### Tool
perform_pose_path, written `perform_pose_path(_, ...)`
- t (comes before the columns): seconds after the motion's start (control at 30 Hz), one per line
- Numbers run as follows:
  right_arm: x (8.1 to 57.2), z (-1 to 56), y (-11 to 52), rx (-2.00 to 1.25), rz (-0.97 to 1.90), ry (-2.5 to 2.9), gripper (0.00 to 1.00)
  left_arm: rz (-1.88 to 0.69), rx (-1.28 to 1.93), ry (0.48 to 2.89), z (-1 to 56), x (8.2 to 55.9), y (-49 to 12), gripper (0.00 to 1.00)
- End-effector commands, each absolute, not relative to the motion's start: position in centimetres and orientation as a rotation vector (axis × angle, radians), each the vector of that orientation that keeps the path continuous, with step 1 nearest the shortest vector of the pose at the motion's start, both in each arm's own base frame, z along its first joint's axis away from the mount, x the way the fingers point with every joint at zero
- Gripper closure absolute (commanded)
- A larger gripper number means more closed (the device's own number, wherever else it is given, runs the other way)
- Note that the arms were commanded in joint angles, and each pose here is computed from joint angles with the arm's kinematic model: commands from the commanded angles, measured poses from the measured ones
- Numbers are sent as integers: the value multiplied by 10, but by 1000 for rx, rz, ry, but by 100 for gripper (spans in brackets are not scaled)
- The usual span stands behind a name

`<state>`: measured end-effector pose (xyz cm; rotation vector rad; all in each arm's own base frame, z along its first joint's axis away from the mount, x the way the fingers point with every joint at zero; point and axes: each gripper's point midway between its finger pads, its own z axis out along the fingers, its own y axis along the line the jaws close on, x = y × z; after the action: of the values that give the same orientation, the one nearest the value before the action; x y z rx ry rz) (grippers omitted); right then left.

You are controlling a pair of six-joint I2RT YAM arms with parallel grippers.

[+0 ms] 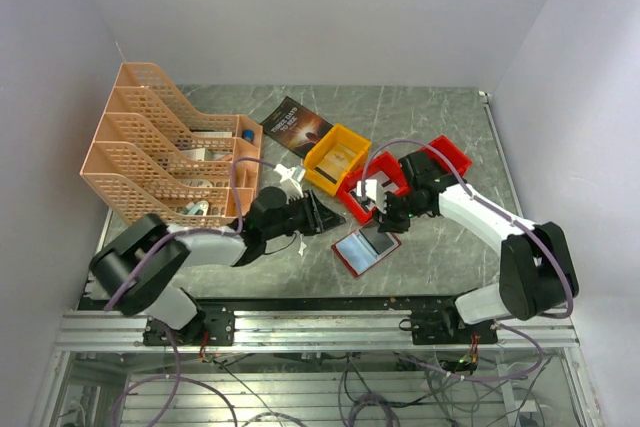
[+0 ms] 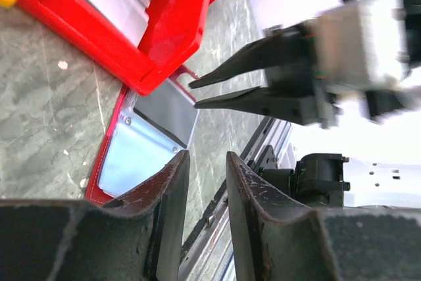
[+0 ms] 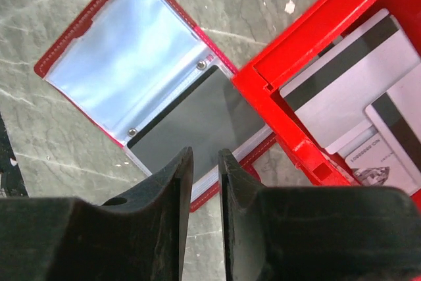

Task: Put the credit cards into the card holder
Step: Insert the credit card into the card holder, then close the card holder at the center of the board.

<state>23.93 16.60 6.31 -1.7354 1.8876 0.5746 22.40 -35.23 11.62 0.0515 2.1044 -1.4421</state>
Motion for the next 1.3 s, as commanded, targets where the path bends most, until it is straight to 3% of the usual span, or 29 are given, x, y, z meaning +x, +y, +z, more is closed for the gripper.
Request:
perform_pose_path(0.0, 244, 53, 156, -1687, 568, 2014, 75, -1234, 34, 2014, 133, 233, -323, 60)
perform_pose_path(0.17, 253, 45, 146, -1633, 513, 2096, 63, -1132, -40, 1893, 160, 232, -285, 57)
perform_pose_path(0.33, 257, 37, 138, -1599, 485, 2164, 60, -1200, -181, 1772, 169, 223, -259, 28)
perform_pose_path(0.4, 257, 34, 136, -1593, 481, 2185, 60, -1244, -228, 1753, 167, 219, -254, 22)
perform_pose_path(0.8, 250, 17, 125, -1604, 520, 2281, 70, -1236, -206, 2118, 122, 187, -299, 26)
perform_pose_path(1.27, 246, 9, 122, -1614, 541, 2319, 71, -1214, -361, 2099, 84, 165, -338, 24)
